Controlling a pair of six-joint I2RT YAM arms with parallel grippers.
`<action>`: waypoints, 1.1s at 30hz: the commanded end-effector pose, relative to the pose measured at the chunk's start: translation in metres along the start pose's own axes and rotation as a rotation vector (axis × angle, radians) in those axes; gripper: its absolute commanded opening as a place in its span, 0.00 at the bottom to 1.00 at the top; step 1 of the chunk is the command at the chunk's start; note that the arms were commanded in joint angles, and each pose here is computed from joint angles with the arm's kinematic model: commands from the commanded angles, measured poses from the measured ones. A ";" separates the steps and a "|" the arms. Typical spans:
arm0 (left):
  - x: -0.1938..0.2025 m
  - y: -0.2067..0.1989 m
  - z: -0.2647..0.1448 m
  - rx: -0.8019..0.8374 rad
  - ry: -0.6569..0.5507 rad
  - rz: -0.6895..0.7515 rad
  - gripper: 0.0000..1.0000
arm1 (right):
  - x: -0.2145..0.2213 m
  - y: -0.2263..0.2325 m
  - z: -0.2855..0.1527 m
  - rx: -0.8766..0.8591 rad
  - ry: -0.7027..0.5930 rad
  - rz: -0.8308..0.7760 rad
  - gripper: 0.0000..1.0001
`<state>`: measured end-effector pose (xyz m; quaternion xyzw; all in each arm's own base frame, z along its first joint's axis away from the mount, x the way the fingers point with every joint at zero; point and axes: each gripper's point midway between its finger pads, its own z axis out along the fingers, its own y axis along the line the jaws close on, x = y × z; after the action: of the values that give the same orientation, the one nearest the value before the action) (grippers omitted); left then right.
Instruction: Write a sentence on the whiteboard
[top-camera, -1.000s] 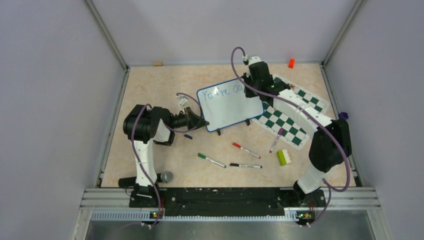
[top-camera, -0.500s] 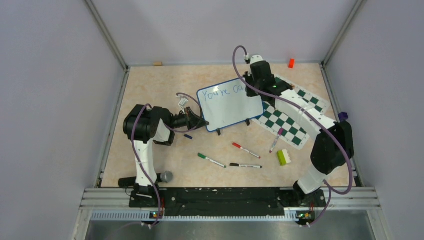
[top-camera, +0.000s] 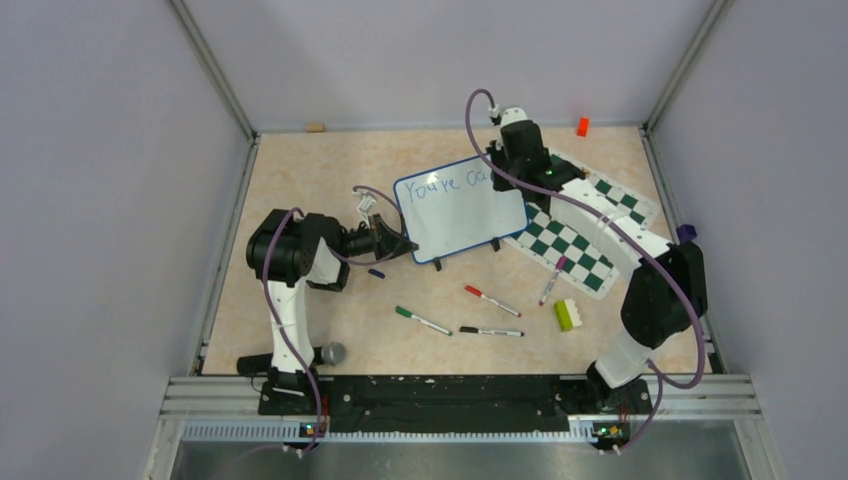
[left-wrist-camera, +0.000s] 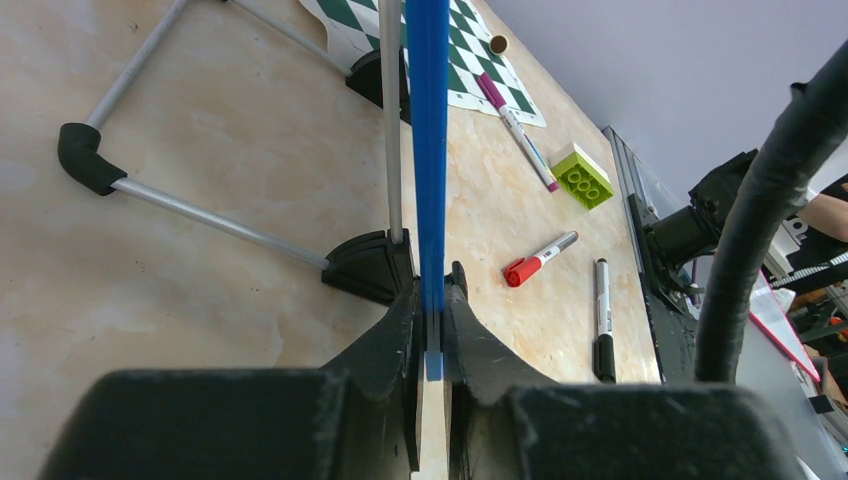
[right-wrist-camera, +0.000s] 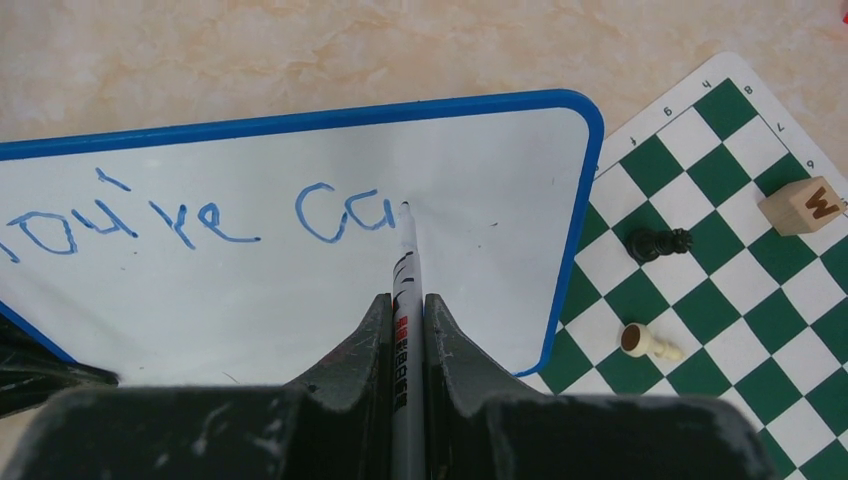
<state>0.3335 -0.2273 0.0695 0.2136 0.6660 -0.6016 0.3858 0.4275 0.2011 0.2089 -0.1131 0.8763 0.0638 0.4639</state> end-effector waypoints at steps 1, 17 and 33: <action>-0.006 -0.018 0.000 0.068 0.013 0.103 0.05 | -0.036 -0.006 0.000 0.027 -0.096 0.020 0.00; -0.006 -0.017 0.000 0.067 0.012 0.102 0.05 | -0.011 -0.006 0.007 -0.006 -0.028 0.023 0.00; -0.006 -0.017 0.000 0.067 0.012 0.102 0.05 | 0.022 -0.008 -0.004 -0.021 0.036 0.020 0.00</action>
<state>0.3330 -0.2274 0.0695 0.2143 0.6658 -0.6021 0.3851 0.4133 0.1914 0.1727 -0.1195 0.8955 0.0638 0.4238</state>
